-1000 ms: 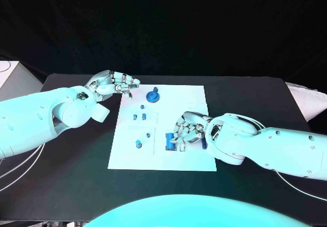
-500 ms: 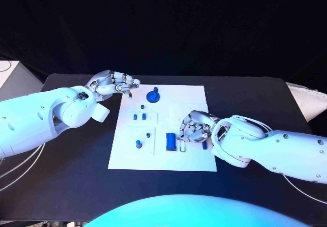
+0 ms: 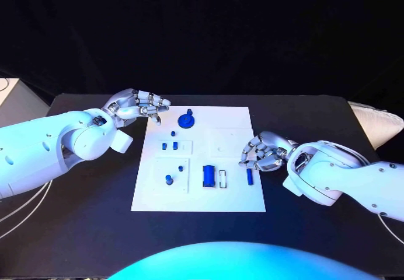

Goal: Assemble the parts on the task board

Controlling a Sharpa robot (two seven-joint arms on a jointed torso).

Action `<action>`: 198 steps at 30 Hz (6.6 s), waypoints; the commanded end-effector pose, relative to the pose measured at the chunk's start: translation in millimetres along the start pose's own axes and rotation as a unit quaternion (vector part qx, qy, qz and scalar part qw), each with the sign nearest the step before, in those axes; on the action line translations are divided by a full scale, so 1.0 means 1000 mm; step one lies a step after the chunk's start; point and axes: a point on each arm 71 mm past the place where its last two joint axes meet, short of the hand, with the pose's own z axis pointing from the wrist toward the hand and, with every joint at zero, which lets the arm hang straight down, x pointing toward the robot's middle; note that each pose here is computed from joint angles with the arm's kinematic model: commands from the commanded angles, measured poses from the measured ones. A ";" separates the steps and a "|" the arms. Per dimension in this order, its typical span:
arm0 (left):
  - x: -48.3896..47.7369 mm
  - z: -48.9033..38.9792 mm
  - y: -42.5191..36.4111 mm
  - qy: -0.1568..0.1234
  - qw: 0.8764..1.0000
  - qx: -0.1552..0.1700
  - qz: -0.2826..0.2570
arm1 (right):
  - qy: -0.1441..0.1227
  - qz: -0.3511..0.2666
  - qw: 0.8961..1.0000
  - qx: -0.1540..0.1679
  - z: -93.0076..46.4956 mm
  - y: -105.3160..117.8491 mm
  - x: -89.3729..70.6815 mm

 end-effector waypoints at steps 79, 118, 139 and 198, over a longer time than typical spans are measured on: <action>-0.0010 -0.0035 -0.0006 0.006 1.000 0.004 -0.001 | 0.051 -0.111 0.992 0.016 -0.003 -0.001 0.045; 0.0016 -0.0021 -0.0003 0.012 1.000 0.000 -0.001 | 0.088 -0.041 0.995 0.028 0.013 0.033 0.049; 0.0012 -0.0026 -0.0002 0.012 1.000 -0.001 -0.001 | 0.094 -0.043 0.994 0.029 0.015 0.034 0.053; -0.0070 -0.0007 -0.0026 -0.017 0.999 0.031 -0.029 | -0.047 0.081 0.990 -0.104 0.026 0.004 -0.005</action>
